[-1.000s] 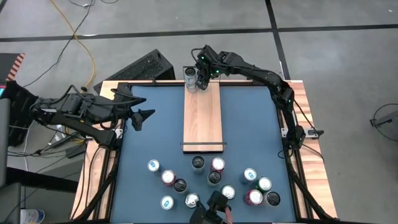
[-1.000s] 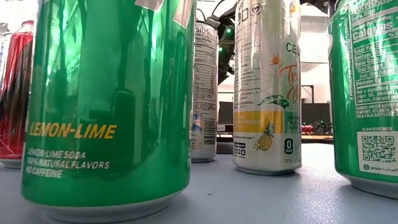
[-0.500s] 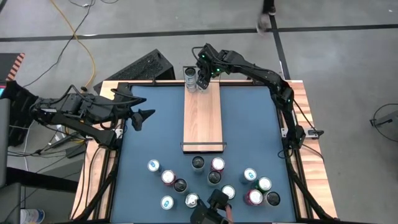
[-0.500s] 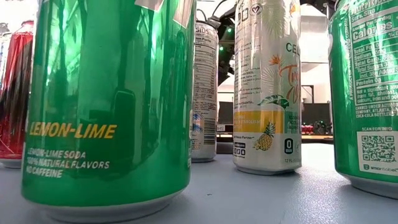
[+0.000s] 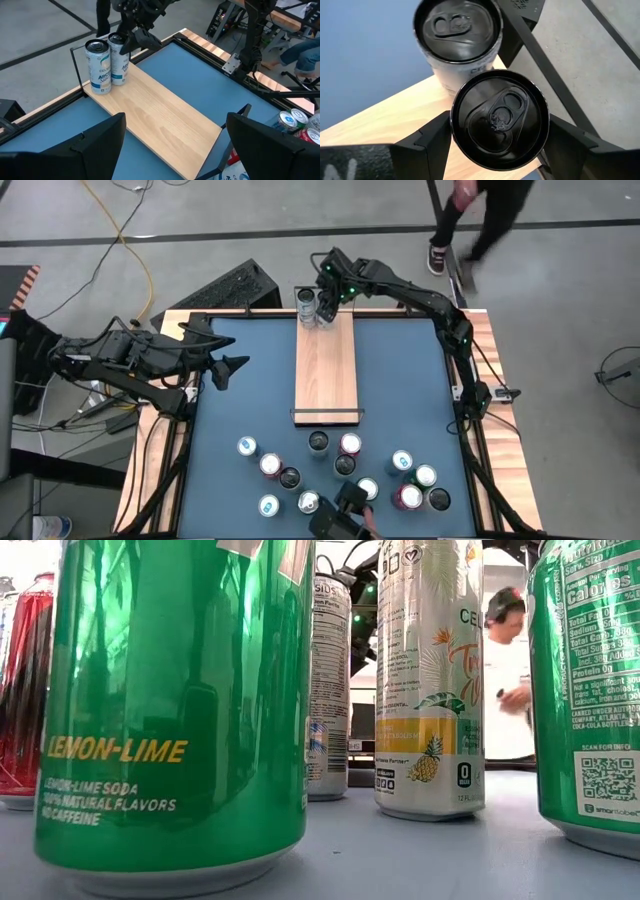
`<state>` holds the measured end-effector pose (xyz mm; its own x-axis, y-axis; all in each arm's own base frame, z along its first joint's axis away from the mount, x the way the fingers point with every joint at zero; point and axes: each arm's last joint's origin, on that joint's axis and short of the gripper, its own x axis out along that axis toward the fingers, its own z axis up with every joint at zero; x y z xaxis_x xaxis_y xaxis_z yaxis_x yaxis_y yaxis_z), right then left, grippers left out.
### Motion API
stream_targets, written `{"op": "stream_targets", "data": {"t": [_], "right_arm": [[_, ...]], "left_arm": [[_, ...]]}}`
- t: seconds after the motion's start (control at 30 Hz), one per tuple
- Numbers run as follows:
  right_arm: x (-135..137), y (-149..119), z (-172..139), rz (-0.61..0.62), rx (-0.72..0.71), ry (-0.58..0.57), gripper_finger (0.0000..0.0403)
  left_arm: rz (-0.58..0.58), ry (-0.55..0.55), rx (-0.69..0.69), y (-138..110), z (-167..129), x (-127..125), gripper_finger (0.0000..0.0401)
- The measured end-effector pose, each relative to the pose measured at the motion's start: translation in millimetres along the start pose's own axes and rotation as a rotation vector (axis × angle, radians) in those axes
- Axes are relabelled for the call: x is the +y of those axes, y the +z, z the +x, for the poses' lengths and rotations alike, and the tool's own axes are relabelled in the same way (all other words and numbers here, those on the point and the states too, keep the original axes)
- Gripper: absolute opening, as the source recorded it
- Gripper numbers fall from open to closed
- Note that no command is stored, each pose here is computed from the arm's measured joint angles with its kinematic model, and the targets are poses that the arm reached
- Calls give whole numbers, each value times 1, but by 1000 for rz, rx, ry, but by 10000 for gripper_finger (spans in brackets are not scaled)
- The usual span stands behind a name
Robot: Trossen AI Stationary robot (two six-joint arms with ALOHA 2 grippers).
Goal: Place canned beverage on shelf
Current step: Put the bottom white blue soda can on the shelf aligned with the other white blue soda can
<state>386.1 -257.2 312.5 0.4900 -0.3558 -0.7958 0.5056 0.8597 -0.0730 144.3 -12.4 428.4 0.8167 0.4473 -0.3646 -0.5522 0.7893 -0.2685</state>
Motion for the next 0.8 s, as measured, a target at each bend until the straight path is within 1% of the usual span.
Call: {"op": "stream_targets", "data": {"t": [0.63,0.7,0.8], "right_arm": [[-2,0,-1,-23,-5,37,273],[-2,0,-1,-27,-7,46,280],[-2,2,-4,-40,-22,48,302]], "left_arm": [[8,0,0,0,0,0,332],[7,0,0,0,0,0,332],[8,0,0,0,0,0,332]]}}
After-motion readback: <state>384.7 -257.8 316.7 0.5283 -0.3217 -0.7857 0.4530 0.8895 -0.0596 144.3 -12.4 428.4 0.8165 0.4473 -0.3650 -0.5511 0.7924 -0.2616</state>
